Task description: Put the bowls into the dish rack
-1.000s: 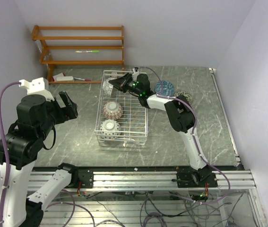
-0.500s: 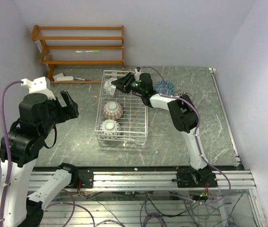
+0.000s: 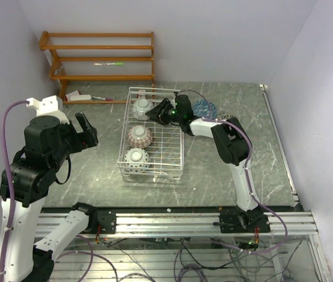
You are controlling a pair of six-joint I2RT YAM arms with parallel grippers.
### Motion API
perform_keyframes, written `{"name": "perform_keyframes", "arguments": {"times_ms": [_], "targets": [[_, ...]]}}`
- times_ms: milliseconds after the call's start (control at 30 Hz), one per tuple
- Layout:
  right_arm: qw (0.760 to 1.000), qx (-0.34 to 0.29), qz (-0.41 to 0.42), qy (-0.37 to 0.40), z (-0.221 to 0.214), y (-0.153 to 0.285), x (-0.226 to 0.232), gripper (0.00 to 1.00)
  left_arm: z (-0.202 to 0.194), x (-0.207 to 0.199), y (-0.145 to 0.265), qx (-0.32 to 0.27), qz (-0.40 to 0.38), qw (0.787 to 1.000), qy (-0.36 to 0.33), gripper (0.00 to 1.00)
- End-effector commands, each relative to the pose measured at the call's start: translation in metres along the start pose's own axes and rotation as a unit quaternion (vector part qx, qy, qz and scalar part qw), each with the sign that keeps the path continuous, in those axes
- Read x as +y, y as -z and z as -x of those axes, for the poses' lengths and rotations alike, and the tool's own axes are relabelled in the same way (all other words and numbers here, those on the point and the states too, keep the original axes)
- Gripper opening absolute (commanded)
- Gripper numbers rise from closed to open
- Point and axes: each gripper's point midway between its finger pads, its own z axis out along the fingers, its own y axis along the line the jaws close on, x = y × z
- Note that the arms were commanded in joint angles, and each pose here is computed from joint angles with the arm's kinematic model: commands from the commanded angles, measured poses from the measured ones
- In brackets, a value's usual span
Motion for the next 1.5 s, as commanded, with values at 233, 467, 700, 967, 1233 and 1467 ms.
{"name": "perform_keyframes", "arguments": {"times_ms": [233, 467, 700, 967, 1233, 1467], "targets": [[0.995, -0.016, -0.093, 0.018, 0.018, 0.012, -0.011, 0.49, 0.002, -0.003, 0.005, -0.009, -0.011, 1.000, 0.011, 0.99], [0.992, -0.030, -0.107, 0.060, 0.033, 0.021, 0.022, 0.53, 0.004, -0.004, 0.005, -0.012, -0.013, 1.000, 0.013, 0.99], [0.973, -0.033, -0.192, 0.121, 0.047, 0.023, 0.015, 0.54, 0.004, -0.004, 0.007, -0.014, -0.015, 1.000, 0.014, 0.99], [0.952, -0.020, -0.267, 0.148, 0.040, 0.017, -0.010, 0.54, 0.004, -0.002, 0.009, -0.012, -0.010, 1.000, 0.012, 0.99], [0.944, -0.019, -0.278, 0.176, 0.039, 0.010, -0.022, 0.54, 0.002, 0.000, 0.009, -0.009, -0.005, 1.000, 0.011, 0.99], [0.954, 0.009, -0.216, 0.209, 0.023, -0.012, -0.009, 0.54, 0.000, 0.001, 0.008, -0.005, -0.001, 1.000, 0.013, 0.99]]}}
